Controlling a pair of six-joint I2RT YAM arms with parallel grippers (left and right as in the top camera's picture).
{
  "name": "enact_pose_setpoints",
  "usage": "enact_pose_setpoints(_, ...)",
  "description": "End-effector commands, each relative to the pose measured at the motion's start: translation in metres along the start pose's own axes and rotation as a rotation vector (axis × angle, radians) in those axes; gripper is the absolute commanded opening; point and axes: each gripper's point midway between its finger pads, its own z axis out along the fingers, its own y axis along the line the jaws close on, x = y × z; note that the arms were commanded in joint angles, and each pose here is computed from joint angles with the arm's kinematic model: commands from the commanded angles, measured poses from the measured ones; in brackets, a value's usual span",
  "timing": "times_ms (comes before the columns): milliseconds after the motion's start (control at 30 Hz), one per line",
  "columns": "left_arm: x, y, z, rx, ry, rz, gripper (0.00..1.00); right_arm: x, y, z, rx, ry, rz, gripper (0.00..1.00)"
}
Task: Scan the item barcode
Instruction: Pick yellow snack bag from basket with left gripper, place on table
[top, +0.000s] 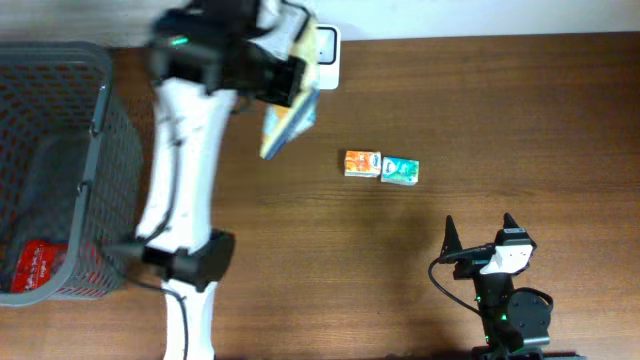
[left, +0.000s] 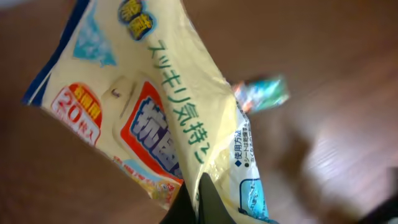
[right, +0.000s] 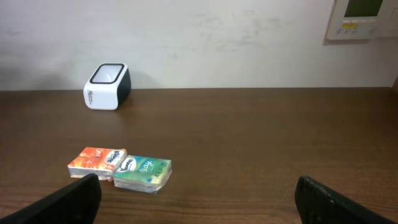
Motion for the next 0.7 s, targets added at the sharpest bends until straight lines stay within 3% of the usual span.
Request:
enact_pose_setpoints(0, 0.049, 0.015, 0.09, -0.165, 0.298, -0.055, 0.0, 0.003, -0.001, 0.0, 0.006, 0.005, 0.011, 0.98)
enact_pose_setpoints(67, 0.083, 0.013, 0.145, -0.182, 0.443, -0.028, 0.0, 0.003, -0.001, 0.0, 0.006, 0.005, 0.011, 0.98)
enact_pose_setpoints(133, 0.107, 0.009, 0.185, -0.178, 0.495, -0.007, 0.03, 0.003, -0.001, 0.0, 0.006, 0.005, 0.011, 0.98)
enact_pose_setpoints(200, 0.12, -0.006, 0.213, -0.129, 0.497, 0.009, 0.1, 0.003, -0.001, 0.0, 0.006, 0.005, 0.011, 0.99)
enact_pose_setpoints(367, 0.111, -0.053, 0.238, -0.06, 0.41, 0.098, 0.12, 0.003, -0.001, 0.0, 0.006, 0.005, 0.011, 0.98)
enact_pose_setpoints(467, 0.097, -0.064, 0.227, -0.047, 0.38, 0.14, 0.6, 0.003, -0.001, 0.0, 0.006, 0.005, 0.011, 0.99)
enact_pose_setpoints(500, 0.081, -0.063, 0.209, -0.048, 0.351, 0.131, 0.71, 0.003, -0.001, 0.0, 0.006, 0.005, 0.011, 0.98)
enact_pose_setpoints(567, 0.05, -0.061, 0.174, -0.048, 0.275, 0.116, 0.79, 0.003, -0.001, 0.0, 0.006, 0.005, 0.011, 0.98)
enact_pose_setpoints(600, 0.021, -0.053, 0.134, -0.052, 0.186, 0.096, 0.82, 0.003, -0.001, 0.0, 0.006, 0.005, 0.011, 0.98)
enact_pose_setpoints(667, -0.021, -0.031, 0.063, -0.069, -0.009, 0.05, 1.0, 0.003, -0.001, 0.0, 0.006, 0.005, 0.011, 0.98)
